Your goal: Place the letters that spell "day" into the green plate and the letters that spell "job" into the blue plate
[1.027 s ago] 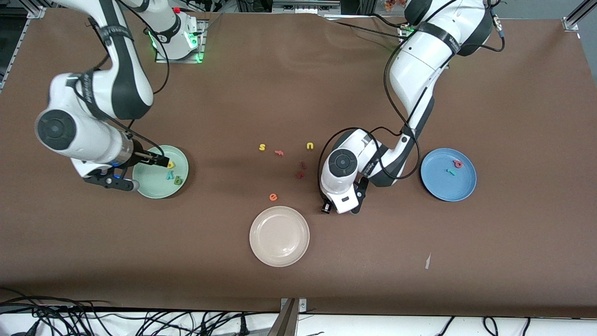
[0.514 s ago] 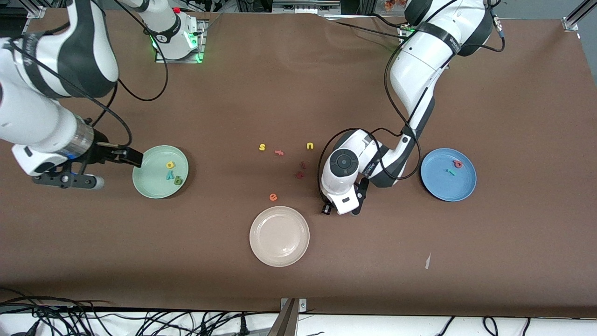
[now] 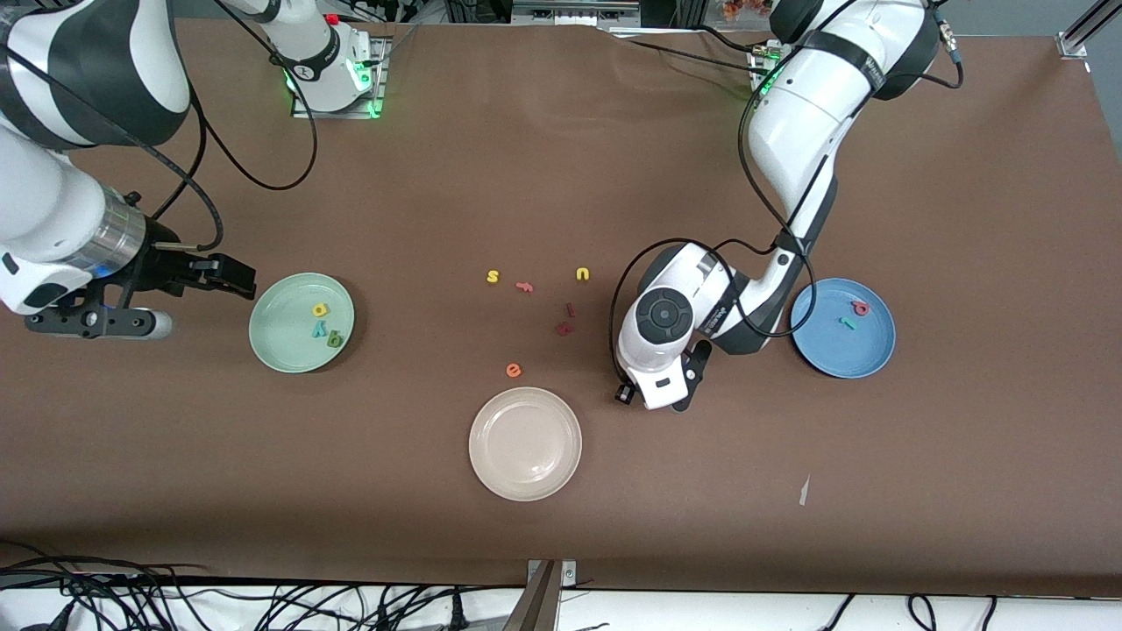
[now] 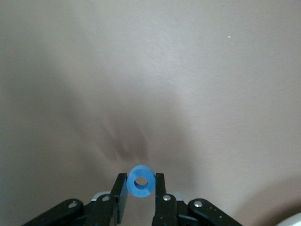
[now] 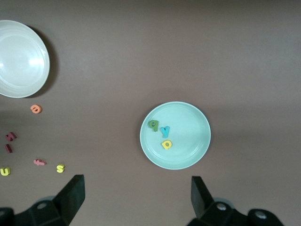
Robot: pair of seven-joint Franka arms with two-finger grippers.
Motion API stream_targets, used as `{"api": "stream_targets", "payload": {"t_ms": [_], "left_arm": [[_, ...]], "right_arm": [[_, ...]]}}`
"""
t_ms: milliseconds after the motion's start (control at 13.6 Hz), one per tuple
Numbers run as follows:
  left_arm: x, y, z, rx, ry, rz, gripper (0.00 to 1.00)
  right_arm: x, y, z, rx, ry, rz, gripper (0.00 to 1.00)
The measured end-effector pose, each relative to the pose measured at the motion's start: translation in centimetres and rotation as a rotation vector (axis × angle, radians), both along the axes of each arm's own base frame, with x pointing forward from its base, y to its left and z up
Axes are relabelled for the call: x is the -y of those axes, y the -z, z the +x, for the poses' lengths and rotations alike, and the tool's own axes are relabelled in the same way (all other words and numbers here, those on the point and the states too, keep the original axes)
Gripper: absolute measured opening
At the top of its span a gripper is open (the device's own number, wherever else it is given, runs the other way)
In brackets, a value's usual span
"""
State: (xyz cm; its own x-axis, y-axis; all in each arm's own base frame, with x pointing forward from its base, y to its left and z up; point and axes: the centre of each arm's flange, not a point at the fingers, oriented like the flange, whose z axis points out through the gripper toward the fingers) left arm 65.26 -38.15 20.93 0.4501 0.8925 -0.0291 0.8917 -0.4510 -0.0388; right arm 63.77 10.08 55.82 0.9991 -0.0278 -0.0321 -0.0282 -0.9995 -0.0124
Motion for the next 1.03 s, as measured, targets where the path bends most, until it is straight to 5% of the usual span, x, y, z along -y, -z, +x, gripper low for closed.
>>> {"api": "stream_targets", "payload": {"t_ms": [293,514,1027], "left_arm": [[-3.6,-1.4,-1.6,-0.069,0.158,0.036,0.28],[-8.4,-3.3,-3.7,-0.119,0.281,0.026,0.28],[-23.4,-4.9,-10.9,-0.096,0.596,0.015,0.28]], "right_arm": [[0.9,-2.0,-0.8,-0.008,0.005,0.002,1.0],[4.8,-4.0,-2.0,-0.039,0.028,0.073,1.0],[7.2,-7.5,-5.3,-0.041,0.041,0.083,1.0]]}}
